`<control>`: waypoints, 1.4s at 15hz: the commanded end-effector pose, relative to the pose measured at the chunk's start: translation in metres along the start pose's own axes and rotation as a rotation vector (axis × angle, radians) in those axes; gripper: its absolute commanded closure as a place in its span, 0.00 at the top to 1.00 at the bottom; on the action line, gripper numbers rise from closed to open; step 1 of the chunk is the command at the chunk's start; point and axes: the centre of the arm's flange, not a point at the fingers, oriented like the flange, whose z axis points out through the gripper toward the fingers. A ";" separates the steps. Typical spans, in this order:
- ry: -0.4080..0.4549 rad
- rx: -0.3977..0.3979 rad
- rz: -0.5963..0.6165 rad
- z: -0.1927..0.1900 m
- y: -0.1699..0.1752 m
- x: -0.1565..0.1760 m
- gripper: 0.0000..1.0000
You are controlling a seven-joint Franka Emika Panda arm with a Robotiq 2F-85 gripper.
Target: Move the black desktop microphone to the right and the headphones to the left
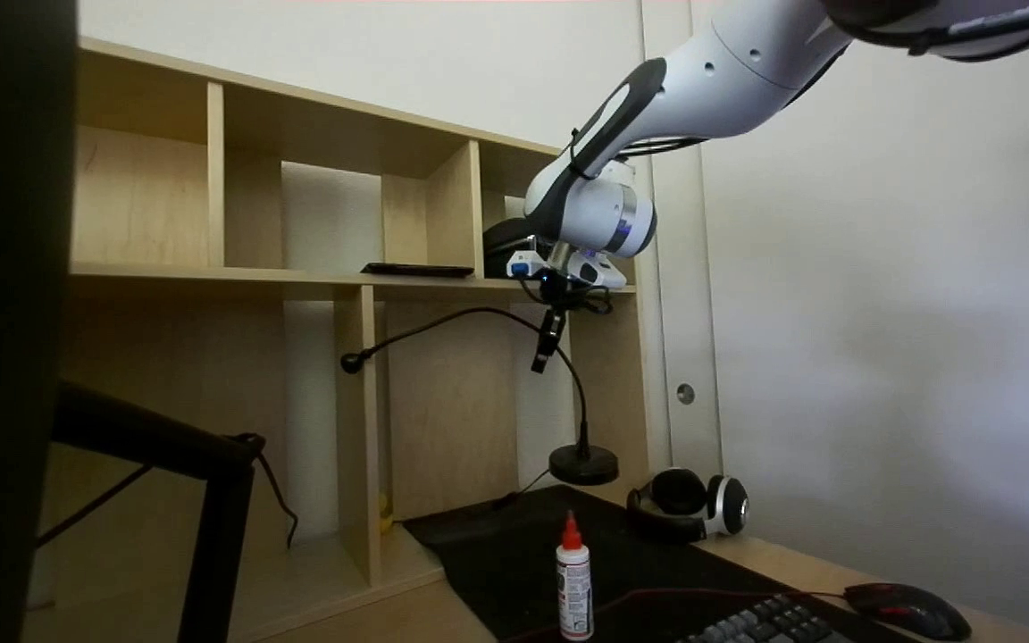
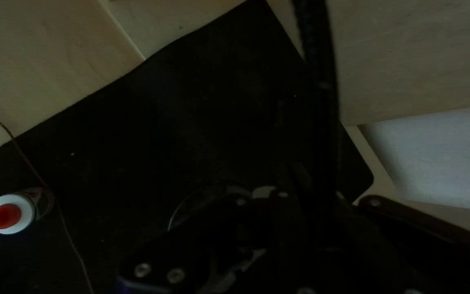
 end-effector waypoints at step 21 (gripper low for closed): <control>0.070 0.114 0.362 0.142 -0.060 0.056 0.01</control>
